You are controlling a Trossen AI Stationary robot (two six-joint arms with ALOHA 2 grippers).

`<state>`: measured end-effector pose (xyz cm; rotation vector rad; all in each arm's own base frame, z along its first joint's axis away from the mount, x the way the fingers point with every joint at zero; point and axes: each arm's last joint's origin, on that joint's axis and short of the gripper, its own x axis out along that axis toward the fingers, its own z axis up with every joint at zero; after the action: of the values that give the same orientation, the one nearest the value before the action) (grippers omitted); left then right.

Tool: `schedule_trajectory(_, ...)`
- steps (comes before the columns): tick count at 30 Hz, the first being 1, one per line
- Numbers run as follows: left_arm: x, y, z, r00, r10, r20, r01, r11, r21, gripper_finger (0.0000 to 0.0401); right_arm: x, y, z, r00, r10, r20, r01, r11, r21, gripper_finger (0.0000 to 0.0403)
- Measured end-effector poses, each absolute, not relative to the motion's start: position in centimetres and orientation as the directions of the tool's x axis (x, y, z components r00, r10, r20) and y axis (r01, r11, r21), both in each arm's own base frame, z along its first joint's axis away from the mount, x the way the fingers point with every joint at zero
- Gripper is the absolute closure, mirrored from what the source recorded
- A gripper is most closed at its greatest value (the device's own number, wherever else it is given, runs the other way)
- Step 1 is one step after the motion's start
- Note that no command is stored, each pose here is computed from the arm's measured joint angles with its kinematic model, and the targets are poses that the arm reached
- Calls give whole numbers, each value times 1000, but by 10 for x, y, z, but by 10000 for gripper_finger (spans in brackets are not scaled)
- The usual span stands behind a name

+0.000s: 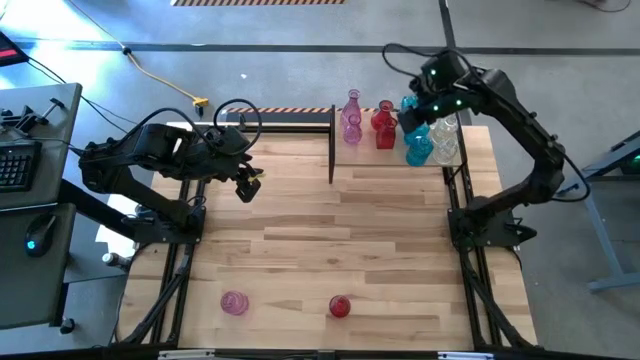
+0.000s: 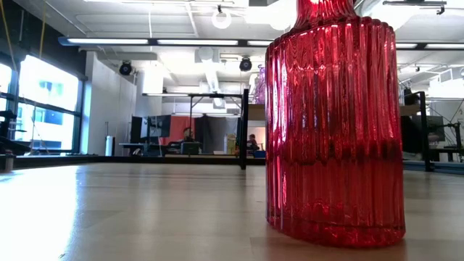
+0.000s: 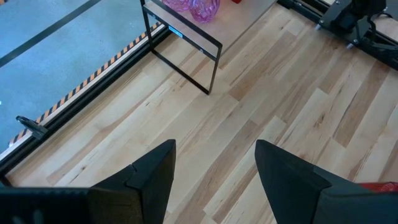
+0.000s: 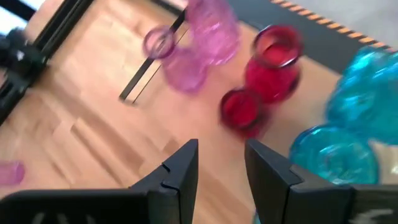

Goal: Sort vases onto shelf
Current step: Adjust the blue vases on the shelf

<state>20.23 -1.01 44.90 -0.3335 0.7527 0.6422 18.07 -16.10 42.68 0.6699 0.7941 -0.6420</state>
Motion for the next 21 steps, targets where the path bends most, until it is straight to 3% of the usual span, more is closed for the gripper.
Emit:
schedule_trajectory(12, 202, -10, 449, 553, 417, -721, -646, 761, -55, 190, 180, -112, 427, 473, -121, -873, 699, 655, 288, 291)
schedule_trajectory(21, 202, -10, 449, 554, 417, -721, -646, 761, -55, 190, 176, -92, 425, 368, -159, -916, 741, 645, 186, 291)
